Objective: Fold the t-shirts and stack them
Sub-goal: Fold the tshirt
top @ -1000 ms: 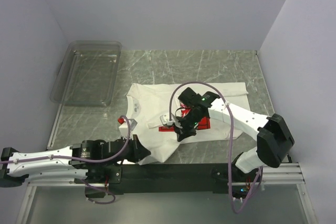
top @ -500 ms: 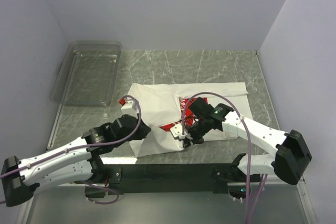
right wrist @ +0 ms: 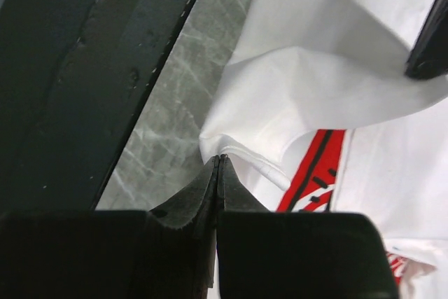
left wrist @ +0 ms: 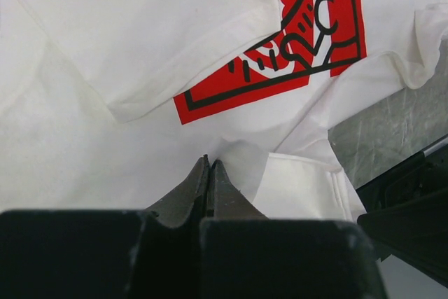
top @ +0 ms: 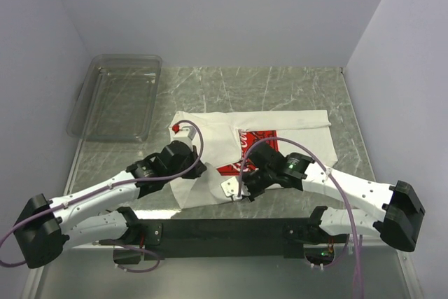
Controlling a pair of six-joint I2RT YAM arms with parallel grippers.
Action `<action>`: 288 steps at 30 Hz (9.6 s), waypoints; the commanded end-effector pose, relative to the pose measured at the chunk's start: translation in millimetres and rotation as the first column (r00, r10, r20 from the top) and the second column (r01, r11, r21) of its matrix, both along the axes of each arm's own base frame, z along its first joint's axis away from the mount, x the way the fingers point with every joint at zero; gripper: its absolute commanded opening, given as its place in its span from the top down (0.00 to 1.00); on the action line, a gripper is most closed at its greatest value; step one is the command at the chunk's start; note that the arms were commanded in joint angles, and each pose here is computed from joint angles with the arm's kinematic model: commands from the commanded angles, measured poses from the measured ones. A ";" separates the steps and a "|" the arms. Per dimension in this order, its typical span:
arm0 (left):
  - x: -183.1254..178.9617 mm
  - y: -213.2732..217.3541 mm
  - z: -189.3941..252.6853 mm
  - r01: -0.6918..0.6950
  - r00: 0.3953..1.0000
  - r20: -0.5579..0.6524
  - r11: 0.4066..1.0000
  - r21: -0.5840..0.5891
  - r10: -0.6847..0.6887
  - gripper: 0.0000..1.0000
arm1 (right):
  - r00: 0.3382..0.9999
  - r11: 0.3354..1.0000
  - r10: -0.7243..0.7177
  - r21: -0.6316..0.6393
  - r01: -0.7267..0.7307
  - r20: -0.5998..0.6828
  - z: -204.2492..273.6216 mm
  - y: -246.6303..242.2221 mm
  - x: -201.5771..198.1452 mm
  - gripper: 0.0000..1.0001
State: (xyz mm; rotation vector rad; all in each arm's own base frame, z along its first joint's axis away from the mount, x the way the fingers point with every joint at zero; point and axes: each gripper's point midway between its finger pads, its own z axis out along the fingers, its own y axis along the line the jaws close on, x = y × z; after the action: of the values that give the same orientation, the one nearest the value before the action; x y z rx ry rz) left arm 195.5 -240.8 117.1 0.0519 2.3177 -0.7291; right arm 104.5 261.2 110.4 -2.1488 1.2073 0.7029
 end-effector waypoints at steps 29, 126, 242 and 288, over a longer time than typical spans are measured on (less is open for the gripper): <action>2.1 17.3 46.6 0.050 0.951 0.305 0.940 -0.339 0.059 0.99 | 0.982 0.993 0.098 -0.082 -0.086 0.160 -12.0 12.2 -26.3 0.61; 27.4 66.6 130.5 -0.051 0.738 0.631 0.952 -0.303 0.240 0.99 | 0.742 0.740 -0.668 -0.159 0.654 -0.058 11.0 -312.4 113.4 0.20; 183.2 100.6 92.3 -0.316 0.790 0.546 0.948 -0.029 0.280 0.99 | 0.018 0.040 -0.987 -0.138 0.990 -0.157 -22.1 -380.8 242.3 1.00; 253.0 104.1 26.3 -0.322 0.877 0.400 0.943 0.079 0.266 0.99 | -0.148 -0.123 -0.983 -0.209 0.970 -0.108 -54.5 -383.6 272.9 1.00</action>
State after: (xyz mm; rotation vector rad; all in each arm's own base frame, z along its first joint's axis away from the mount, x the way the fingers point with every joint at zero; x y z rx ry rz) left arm 432.7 -134.2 125.7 -0.1023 1.9849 -0.3451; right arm 357.4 -112.5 42.5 -0.4473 2.5189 0.1730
